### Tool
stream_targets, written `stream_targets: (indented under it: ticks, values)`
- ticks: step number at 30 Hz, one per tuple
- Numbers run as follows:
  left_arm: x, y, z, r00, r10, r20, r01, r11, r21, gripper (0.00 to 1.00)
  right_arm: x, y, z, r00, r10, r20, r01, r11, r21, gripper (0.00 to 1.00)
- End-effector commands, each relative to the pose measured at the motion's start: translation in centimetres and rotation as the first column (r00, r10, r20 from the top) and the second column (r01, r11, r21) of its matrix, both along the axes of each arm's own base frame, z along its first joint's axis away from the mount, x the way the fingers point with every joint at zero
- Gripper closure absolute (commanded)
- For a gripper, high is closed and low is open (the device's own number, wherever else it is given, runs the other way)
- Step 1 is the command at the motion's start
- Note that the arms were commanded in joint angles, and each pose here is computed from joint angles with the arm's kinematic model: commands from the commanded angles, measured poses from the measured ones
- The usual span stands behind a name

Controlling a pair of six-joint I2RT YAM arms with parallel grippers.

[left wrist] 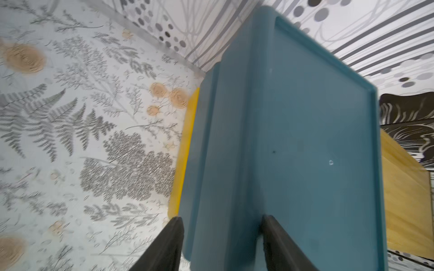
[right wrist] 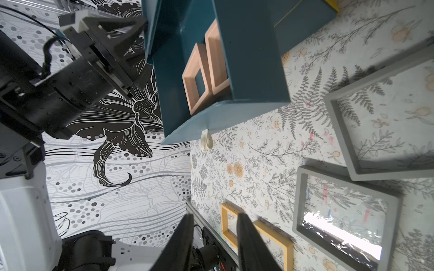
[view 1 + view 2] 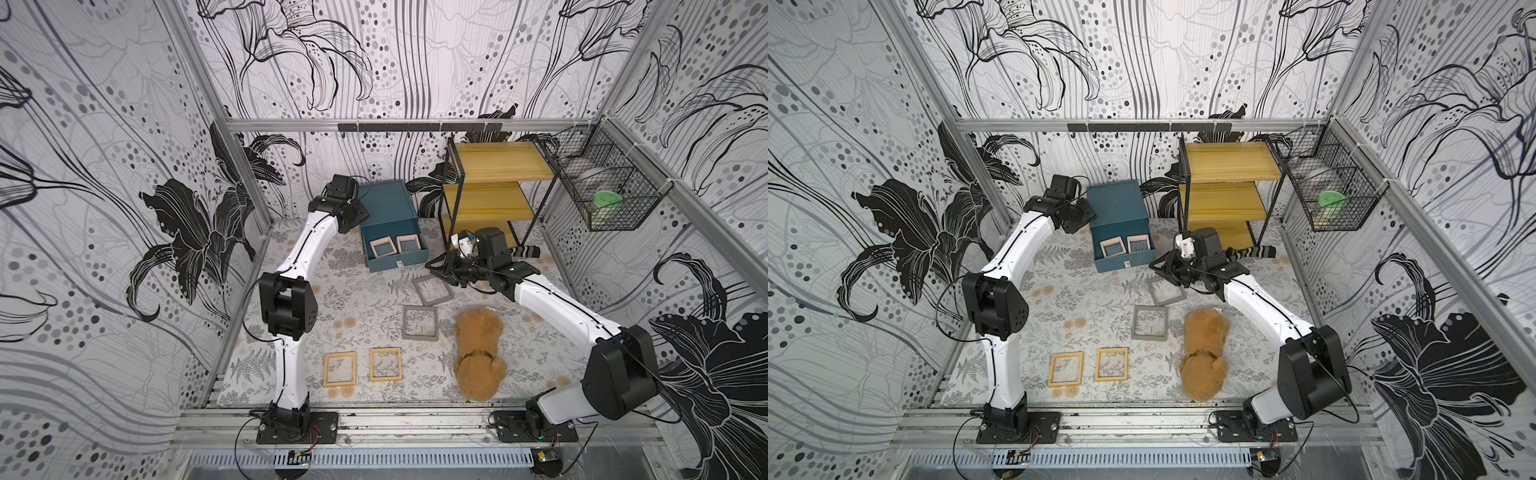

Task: Place the brooch boxes into the drawer by color
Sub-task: Place the brooch box in the drawer, then close the drawer in the storage box.

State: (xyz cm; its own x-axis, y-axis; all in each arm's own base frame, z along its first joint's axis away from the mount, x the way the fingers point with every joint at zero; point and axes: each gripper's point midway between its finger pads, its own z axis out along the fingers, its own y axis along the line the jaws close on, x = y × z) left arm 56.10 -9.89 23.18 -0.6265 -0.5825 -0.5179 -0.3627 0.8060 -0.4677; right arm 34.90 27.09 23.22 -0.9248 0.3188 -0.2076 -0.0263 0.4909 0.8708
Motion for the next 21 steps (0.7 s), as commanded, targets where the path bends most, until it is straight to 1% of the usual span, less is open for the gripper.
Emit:
stream_targets:
  ticks: [1, 6, 8, 11, 14, 21]
  values:
    - [0.9, 0.2, -0.3, 1.000, -0.011, 0.029, 0.011, 1.000, -0.014, 0.51, 0.5, 1.5, 0.8, 1.000, 0.007, 0.004, -0.008, 0.998, 0.055, 0.66]
    - [0.5, 0.3, -1.2, 1.000, -0.012, 0.018, 0.013, 1.000, -0.010, 0.62, 1.5, 2.5, 0.6, 1.000, -0.025, 0.011, 0.023, 0.996, 0.091, 0.67]
    - [0.1, 0.5, -1.4, 1.000, -0.013, 0.014, 0.013, 1.000, -0.004, 0.65, 2.1, 2.8, 0.3, 0.999, -0.041, 0.011, 0.039, 0.994, 0.101, 0.69]
    - [-0.2, 0.4, -1.5, 1.000, -0.020, 0.013, 0.020, 1.000, 0.000, 0.67, 2.9, 3.1, -0.3, 0.997, -0.071, -0.003, 0.071, 0.991, 0.114, 0.72]
    - [-0.3, 0.4, -1.4, 1.000, -0.021, 0.012, 0.021, 1.000, 0.000, 0.68, 3.7, 3.3, -0.3, 0.995, -0.099, 0.001, 0.098, 0.987, 0.129, 0.72]
    - [-0.4, 0.3, -1.6, 0.999, -0.034, 0.005, 0.034, 0.999, -0.005, 0.69, 4.5, 3.8, -0.8, 0.993, -0.115, -0.014, 0.116, 0.986, 0.121, 0.73]
